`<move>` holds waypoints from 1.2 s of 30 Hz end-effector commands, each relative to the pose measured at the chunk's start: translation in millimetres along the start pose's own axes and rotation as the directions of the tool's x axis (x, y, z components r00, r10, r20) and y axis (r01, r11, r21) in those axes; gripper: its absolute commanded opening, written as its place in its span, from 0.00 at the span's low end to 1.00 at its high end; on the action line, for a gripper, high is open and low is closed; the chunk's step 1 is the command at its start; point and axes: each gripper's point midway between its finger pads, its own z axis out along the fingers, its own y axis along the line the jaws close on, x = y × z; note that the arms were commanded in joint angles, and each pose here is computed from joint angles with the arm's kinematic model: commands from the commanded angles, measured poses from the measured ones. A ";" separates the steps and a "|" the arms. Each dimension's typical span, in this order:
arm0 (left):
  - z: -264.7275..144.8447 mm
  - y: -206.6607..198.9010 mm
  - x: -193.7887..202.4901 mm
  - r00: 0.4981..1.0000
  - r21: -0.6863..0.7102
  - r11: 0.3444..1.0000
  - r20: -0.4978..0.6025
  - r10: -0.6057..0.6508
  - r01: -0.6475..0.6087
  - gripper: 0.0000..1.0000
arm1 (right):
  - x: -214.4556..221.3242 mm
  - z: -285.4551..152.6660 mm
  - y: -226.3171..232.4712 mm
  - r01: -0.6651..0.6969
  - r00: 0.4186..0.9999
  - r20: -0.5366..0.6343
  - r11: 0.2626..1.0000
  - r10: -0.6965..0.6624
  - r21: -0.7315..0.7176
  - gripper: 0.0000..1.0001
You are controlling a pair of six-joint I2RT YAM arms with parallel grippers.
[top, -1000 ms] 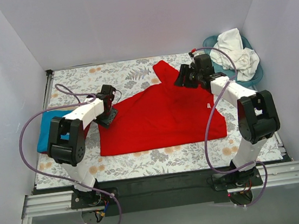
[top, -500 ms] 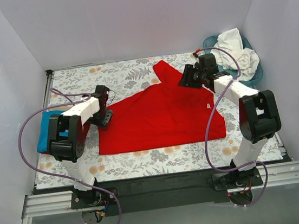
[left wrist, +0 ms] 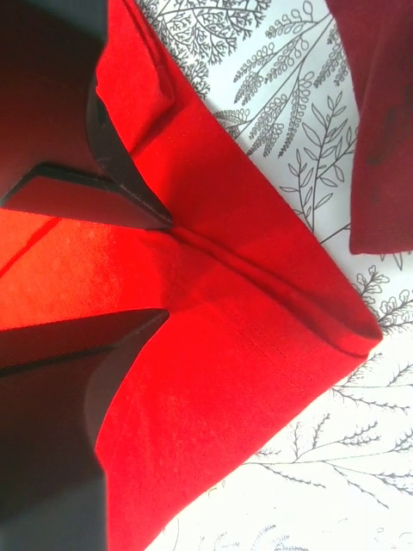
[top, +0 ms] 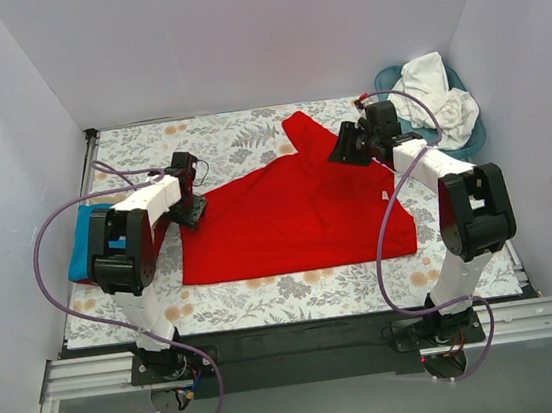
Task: Fold and stack the t-shirts
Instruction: Fold the tshirt
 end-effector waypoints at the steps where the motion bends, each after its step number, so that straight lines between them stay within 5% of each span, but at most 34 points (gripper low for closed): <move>1: -6.5 -15.7 -3.8 1.000 0.052 0.999 -0.005 -0.008 0.009 0.32 | -10.9 -2.2 4.2 0.016 1.000 0.026 1.000 -0.015 -0.016 0.54; 3: -6.7 -18.2 -4.1 1.000 0.061 0.998 -0.005 -0.001 0.002 0.25 | -9.4 -1.1 3.9 0.014 1.000 0.022 1.000 -0.014 -0.016 0.54; 5: -8.4 -21.0 -5.8 1.000 0.071 0.997 -0.003 0.001 0.000 0.02 | -8.0 0.3 1.7 0.010 1.000 0.016 1.000 -0.010 -0.014 0.54; 6: -10.5 -22.5 -7.0 1.000 0.079 0.997 -0.003 0.002 -0.002 0.00 | -10.4 2.6 0.5 0.011 1.000 0.019 1.000 -0.011 -0.010 0.54; 16: -37.6 -39.9 -37.7 1.000 0.180 0.984 0.007 0.004 -0.005 0.00 | -40.1 47.8 -30.0 0.080 0.996 0.036 0.995 -0.082 0.061 0.56; 26: -51.0 -61.7 -62.1 0.999 0.243 0.969 0.009 0.042 -0.043 0.00 | -119.0 84.8 -44.7 0.113 0.975 0.174 0.984 -0.137 0.139 0.61; 36: -44.7 -71.3 -73.0 0.999 0.262 0.964 -0.006 0.045 -0.042 0.00 | -94.3 105.3 -90.5 0.090 0.988 0.090 0.950 -0.122 0.299 0.49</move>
